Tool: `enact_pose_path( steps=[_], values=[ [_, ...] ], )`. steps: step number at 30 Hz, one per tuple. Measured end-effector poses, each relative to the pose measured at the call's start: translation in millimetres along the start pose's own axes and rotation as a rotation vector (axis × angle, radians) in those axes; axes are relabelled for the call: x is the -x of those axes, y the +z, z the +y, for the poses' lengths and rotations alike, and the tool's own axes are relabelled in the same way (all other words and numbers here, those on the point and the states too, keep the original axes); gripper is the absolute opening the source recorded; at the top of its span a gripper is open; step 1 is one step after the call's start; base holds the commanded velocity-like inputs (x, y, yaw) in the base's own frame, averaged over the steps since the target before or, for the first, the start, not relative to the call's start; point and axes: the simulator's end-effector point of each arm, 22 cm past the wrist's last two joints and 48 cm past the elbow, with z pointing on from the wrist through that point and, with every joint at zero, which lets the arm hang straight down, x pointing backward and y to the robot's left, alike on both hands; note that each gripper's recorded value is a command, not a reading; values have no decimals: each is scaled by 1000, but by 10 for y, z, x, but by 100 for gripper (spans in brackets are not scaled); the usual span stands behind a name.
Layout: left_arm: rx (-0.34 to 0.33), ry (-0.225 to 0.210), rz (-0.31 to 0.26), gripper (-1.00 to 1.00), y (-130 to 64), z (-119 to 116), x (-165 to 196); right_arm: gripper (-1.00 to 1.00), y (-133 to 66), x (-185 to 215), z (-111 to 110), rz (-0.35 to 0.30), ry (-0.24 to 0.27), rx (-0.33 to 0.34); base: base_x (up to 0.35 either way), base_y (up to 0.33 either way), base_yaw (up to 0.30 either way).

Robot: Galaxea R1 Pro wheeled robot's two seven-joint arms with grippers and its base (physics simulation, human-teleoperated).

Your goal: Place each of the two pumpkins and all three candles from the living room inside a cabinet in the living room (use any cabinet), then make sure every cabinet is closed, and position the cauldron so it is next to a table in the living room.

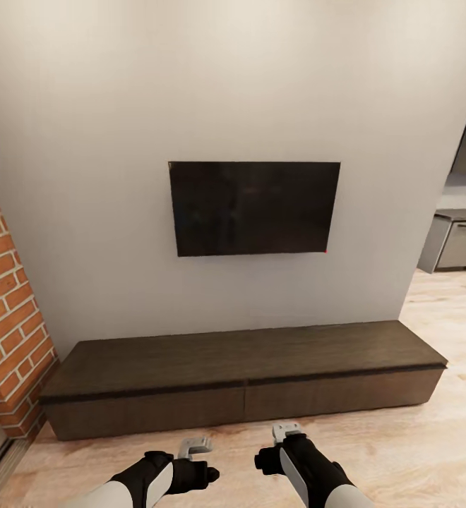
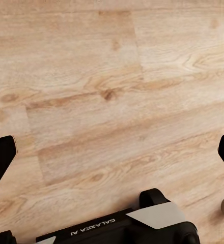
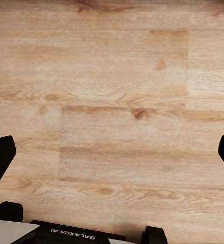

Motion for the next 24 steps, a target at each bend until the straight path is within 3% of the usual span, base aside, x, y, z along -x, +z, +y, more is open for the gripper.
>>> enact_pose_path(
  steps=[7, 24],
  values=[
    [0, 0, 0, 100, 1, 0, 0, 100, 0, 0, 0, 0, 0, 0, 69, 0, 208],
    [0, 0, 0, 100, 2, 0, 0, 100, 1, 0, -1, 0, 1, 0, 7, 0, 19]
  ],
)
